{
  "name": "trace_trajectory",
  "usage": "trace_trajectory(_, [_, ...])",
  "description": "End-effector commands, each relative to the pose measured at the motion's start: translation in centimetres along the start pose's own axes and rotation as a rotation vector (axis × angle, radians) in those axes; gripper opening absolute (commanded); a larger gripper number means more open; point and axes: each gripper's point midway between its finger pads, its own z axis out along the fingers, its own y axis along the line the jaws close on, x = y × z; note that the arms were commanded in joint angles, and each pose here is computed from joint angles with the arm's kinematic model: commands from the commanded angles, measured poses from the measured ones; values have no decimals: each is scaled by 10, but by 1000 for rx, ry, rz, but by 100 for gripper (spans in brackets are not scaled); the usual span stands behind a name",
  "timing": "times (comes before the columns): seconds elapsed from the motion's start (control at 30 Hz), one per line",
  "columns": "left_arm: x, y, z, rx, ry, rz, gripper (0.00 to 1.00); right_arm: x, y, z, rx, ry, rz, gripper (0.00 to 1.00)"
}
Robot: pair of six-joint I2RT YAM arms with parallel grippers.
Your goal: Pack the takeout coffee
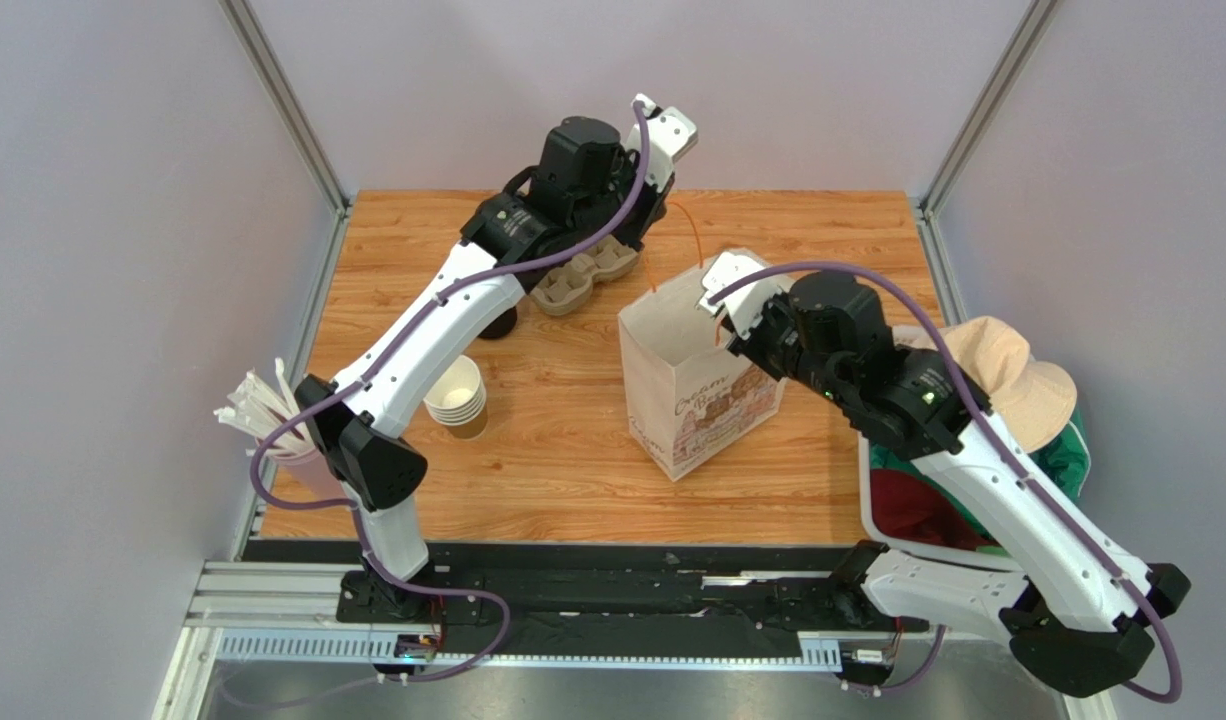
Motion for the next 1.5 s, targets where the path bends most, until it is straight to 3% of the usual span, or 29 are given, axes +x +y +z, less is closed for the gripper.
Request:
trace_trajectory(0.0, [0,-5,-14,13,-10,-29,0,35,20,20,-40,90,-23,0])
trace_trajectory(0.23, [-35,16,-34,-53,-97,-59,0,-13,-23,-14,76,-63,71,0])
trace_trajectory(0.53, [-58,25,-44,-73,-155,-60,0,-34,-45,-24,155,-116,109,0])
trace_trajectory(0.73, [44,8,0,-18,65,-86,0,45,9,25,17,101,27,0])
trace_trajectory(0.8, [38,12,-2,-31,42,-61,0,52,11,26,22,111,25,0])
trace_trajectory(1.07, [-46,17,-19,10,-131,47,0,5,-9,3,33,-12,49,0])
trace_trajectory(1.2, [-62,10,-23,59,-169,88,0,26,18,-1,-89,23,-1,0])
trace_trajectory(1.47, [-34,-33,-17,253,-108,76,0,120,85,-3,-350,235,-128,0])
